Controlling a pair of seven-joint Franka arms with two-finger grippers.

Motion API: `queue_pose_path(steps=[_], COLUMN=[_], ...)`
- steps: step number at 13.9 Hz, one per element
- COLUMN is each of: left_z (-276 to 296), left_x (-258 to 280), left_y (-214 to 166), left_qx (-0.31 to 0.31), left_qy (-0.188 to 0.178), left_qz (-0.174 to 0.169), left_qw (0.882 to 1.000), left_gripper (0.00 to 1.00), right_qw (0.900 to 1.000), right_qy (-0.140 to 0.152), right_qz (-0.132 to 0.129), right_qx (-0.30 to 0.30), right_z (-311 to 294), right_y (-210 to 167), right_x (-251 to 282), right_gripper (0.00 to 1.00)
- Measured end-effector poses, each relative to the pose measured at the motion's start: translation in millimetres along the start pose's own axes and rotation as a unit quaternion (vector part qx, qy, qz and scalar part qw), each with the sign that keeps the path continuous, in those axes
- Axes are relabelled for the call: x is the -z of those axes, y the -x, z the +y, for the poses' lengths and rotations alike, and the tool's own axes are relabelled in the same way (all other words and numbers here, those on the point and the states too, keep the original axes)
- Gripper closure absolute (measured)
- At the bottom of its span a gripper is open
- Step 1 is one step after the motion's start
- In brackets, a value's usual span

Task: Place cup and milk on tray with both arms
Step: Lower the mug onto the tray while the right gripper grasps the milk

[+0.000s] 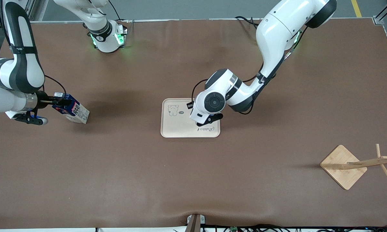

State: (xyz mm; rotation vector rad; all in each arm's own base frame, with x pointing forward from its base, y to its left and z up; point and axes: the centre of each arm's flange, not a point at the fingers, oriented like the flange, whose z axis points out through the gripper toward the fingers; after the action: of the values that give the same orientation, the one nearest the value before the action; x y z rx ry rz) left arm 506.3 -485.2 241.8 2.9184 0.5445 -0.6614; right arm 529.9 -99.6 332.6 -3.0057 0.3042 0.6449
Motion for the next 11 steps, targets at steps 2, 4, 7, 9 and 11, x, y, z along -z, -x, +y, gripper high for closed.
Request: queue_pose_path(steps=[2, 4, 7, 9, 11], left_z=[-3.3, -4.7, -2.5, -0.5, -1.0], left_x=[1.7, 6.3, 20.3, 39.9, 69.2], left_y=[-7.2, -12.7, -15.5, -13.0, -10.8], left_qx=[0.006, 0.01, 0.01, 0.007, 0.006], left_qy=[-0.001, 0.002, 0.008, 0.002, 0.002], left_qz=[0.003, 0.006, 0.008, 0.002, 0.002], left_qw=[1.0, 1.0, 1.0, 1.0, 1.0], left_gripper=[0.77, 0.53, 0.24, 0.05, 0.0], right_qw=[1.0, 1.0, 1.0, 1.0, 0.999], right_qy=[0.001, 0.001, 0.0, 0.001, 0.007], right_qz=[-0.001, -0.001, -0.002, -0.005, 0.002], right_qx=[0.002, 0.003, 0.004, 0.01, 0.035], right_z=[-3.6, -4.8, -5.3, -13.1, -42.1], right_y=[1.7, 2.9, 5.3, 10.4, 21.7], right_x=[0.6, 0.5, 11.7, 47.9, 97.7], right_gripper=[0.29, 0.32, 0.35, 0.35, 0.35])
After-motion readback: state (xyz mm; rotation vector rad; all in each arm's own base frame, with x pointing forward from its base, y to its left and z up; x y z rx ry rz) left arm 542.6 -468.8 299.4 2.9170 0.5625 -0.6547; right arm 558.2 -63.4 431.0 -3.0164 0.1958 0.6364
